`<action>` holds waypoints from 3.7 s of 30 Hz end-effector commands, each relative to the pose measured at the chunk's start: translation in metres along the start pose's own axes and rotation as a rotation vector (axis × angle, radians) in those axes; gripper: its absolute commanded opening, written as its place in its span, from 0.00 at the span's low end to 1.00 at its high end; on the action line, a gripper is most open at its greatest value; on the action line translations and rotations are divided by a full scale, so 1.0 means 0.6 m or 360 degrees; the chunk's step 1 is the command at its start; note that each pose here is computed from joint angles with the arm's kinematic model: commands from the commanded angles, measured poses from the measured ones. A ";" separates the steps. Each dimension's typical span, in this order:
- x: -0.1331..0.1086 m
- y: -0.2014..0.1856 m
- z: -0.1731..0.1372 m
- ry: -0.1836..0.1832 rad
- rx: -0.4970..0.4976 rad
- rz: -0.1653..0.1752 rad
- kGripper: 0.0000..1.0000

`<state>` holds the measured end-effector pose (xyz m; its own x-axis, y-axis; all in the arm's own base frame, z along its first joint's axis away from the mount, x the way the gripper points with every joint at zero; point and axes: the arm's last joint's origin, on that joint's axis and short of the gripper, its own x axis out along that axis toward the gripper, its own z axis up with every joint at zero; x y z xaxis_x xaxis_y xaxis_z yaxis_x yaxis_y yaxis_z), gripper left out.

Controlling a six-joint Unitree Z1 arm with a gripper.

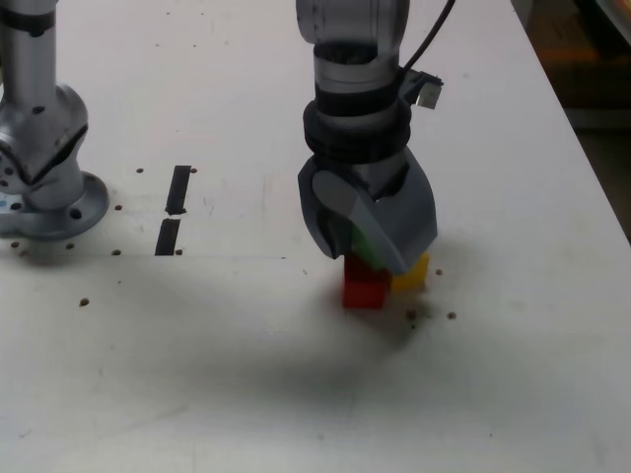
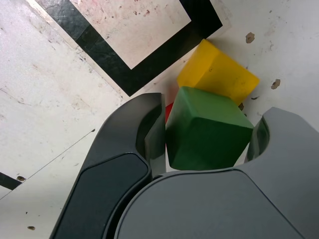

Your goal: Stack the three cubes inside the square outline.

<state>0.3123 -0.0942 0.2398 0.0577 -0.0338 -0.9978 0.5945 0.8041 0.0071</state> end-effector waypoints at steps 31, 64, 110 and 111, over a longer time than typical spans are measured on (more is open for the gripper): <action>-0.075 0.067 -0.196 0.0156 -0.0663 0.0125 0.21; 0.006 0.081 -0.230 0.0085 -0.0599 -0.0073 0.87; -0.063 -0.092 -0.119 0.0180 0.0778 0.0508 0.96; -0.061 -0.095 -0.113 0.0184 0.0802 0.0508 0.96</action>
<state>0.2202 -0.0959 0.2714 0.2213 0.2509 -0.9424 0.8674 0.3910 0.3078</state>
